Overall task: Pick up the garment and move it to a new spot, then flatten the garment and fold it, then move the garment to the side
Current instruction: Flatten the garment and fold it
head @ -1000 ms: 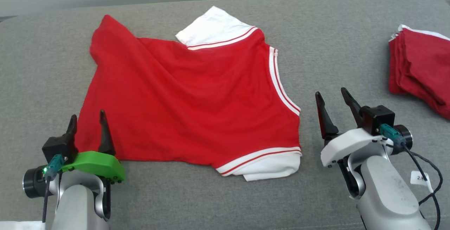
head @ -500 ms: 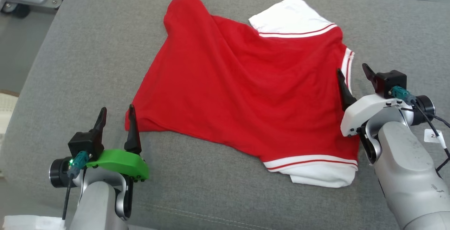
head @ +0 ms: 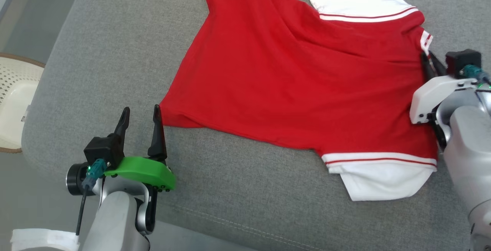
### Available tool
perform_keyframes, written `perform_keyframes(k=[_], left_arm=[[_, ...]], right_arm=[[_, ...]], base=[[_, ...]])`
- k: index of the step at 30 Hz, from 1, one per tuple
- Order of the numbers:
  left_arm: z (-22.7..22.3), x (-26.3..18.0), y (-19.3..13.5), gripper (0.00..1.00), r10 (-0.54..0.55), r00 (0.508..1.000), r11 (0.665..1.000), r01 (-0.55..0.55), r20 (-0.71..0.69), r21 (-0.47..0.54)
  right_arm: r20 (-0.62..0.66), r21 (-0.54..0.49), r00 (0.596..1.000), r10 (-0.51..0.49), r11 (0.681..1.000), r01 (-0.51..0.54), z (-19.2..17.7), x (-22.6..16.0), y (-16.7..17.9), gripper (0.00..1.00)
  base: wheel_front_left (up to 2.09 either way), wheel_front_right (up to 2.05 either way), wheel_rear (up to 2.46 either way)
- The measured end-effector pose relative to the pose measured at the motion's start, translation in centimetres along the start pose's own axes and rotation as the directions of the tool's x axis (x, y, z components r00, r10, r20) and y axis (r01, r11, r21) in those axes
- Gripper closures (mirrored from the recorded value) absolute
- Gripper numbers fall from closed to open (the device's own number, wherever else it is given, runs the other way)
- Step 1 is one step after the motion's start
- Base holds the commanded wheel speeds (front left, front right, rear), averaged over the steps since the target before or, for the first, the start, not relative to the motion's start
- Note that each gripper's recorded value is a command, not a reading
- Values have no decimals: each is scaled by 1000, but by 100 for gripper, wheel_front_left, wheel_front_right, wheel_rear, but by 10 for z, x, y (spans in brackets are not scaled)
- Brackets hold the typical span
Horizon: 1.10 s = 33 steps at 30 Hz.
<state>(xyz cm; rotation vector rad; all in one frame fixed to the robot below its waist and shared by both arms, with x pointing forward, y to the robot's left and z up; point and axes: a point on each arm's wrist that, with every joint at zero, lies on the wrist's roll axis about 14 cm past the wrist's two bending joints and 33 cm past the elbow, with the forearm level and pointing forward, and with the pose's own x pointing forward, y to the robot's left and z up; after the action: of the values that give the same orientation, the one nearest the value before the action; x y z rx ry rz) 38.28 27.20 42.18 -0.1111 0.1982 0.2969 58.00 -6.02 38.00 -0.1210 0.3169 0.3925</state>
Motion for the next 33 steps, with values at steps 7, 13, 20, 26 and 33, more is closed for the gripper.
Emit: perform_keyframes(k=[7, 13, 20, 26, 33], left_arm=[[-7, 1, 1, 0, 8, 1000, 1000, -8, -23, 4], [-15, -3, 7, 0, 31, 998, 999, -30, -50, 15], [-15, -4, 5, 0, 28, 998, 1000, -28, -50, 6], [-23, -17, 8, 0, 32, 997, 999, -32, -66, -1], [-28, -30, -7, 0, -26, 997, 1000, 25, -71, -17]], right_arm=[[75, -74, 992, -98, 992, 104, 30, 27, -52, 100], [96, -66, 983, -157, 984, 164, 37, 37, -67, 0], [160, -2, 969, -190, 981, 192, 57, 24, -58, 0], [168, 56, 971, -168, 985, 160, 44, -16, -31, 0], [181, 121, 968, -175, 981, 154, 31, -83, -22, 0]], base=[[0, 0, 0], [0, 0, 0], [0, 0, 0], [0, 0, 0], [0, 0, 0]])
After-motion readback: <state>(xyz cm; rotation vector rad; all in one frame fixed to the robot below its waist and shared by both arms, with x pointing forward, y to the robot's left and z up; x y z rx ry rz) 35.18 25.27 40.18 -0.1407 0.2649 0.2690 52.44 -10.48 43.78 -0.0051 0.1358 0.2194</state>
